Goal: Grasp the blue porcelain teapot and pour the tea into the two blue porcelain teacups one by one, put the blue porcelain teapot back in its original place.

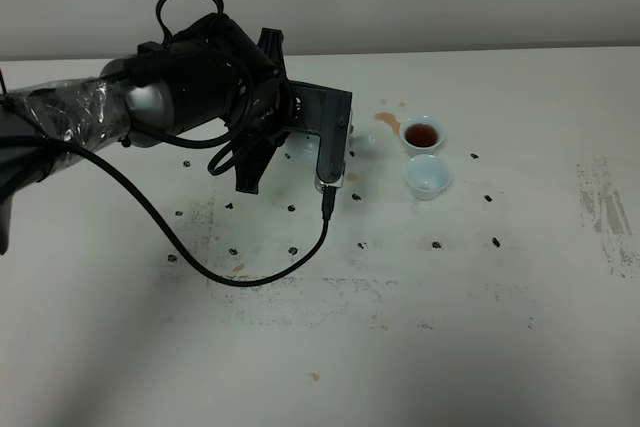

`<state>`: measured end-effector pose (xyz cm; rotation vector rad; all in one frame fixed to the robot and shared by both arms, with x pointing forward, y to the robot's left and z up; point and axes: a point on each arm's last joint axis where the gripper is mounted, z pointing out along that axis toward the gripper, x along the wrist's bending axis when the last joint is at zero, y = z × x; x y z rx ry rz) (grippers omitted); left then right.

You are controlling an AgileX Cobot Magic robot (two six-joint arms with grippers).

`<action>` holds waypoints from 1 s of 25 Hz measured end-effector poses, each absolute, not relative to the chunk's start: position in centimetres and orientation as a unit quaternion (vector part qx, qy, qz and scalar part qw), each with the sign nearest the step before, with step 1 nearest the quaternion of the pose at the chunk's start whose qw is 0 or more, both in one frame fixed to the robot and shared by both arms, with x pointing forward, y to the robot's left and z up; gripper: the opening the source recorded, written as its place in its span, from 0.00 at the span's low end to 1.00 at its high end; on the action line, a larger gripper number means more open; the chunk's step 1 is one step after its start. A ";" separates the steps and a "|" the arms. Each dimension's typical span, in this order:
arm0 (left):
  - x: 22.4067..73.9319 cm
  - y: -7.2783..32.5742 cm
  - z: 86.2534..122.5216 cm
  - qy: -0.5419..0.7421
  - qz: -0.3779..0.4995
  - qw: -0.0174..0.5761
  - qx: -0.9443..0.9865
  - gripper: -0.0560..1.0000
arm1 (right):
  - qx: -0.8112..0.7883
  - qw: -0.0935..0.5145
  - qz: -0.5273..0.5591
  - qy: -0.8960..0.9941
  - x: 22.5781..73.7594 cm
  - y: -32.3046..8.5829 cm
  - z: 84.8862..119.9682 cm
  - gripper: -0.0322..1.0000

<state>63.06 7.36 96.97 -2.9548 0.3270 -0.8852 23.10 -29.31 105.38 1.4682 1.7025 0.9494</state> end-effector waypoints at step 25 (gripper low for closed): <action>64.0 5.2 95.9 0.085 -0.288 0.066 -0.952 0.10 | 0.565 0.343 0.365 0.655 23.1 -29.3 105.4 0.60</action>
